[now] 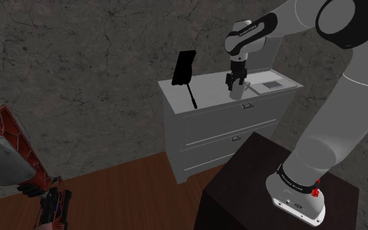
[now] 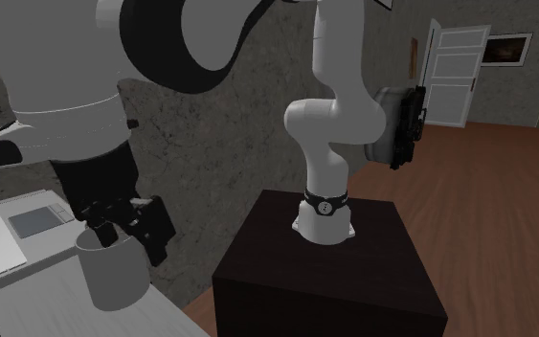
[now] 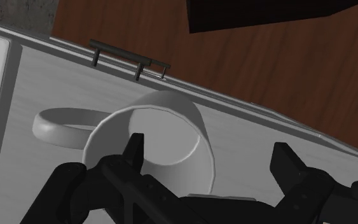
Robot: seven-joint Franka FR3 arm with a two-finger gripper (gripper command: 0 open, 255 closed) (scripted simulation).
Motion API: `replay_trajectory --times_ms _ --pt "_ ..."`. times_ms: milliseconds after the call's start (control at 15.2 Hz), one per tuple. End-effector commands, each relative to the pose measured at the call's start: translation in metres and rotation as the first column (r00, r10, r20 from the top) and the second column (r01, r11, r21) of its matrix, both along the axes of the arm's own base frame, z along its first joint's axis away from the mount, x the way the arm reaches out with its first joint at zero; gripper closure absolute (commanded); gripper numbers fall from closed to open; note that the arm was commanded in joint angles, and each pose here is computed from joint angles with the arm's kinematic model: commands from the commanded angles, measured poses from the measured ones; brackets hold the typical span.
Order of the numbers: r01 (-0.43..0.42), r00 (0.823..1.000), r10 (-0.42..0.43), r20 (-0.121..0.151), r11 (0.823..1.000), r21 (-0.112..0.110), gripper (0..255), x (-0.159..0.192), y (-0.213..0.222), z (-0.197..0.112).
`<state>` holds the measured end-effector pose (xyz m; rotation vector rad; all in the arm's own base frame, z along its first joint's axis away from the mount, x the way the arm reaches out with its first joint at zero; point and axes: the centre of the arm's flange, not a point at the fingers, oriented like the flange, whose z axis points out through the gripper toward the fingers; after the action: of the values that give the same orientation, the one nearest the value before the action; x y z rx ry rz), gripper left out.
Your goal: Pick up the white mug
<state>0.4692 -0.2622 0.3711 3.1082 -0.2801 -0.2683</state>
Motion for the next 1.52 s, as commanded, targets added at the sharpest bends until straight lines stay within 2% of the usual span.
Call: replay_trajectory --times_ms 0,66,132,726,1452 --pt "0.0 1.0 0.0 0.001 1.0 0.0 0 0.001 -0.001 -0.006" --pt "0.0 1.0 0.0 0.001 1.0 0.0 0 0.001 -0.001 -0.006" --pt "0.0 1.0 0.0 0.001 1.0 0.0 255 0.002 -0.001 -0.007" --pt "0.0 1.0 0.0 0.001 1.0 0.0 255 0.001 -0.001 -0.006" --pt "0.0 1.0 0.0 0.001 1.0 0.0 255 0.001 -0.001 0.052"
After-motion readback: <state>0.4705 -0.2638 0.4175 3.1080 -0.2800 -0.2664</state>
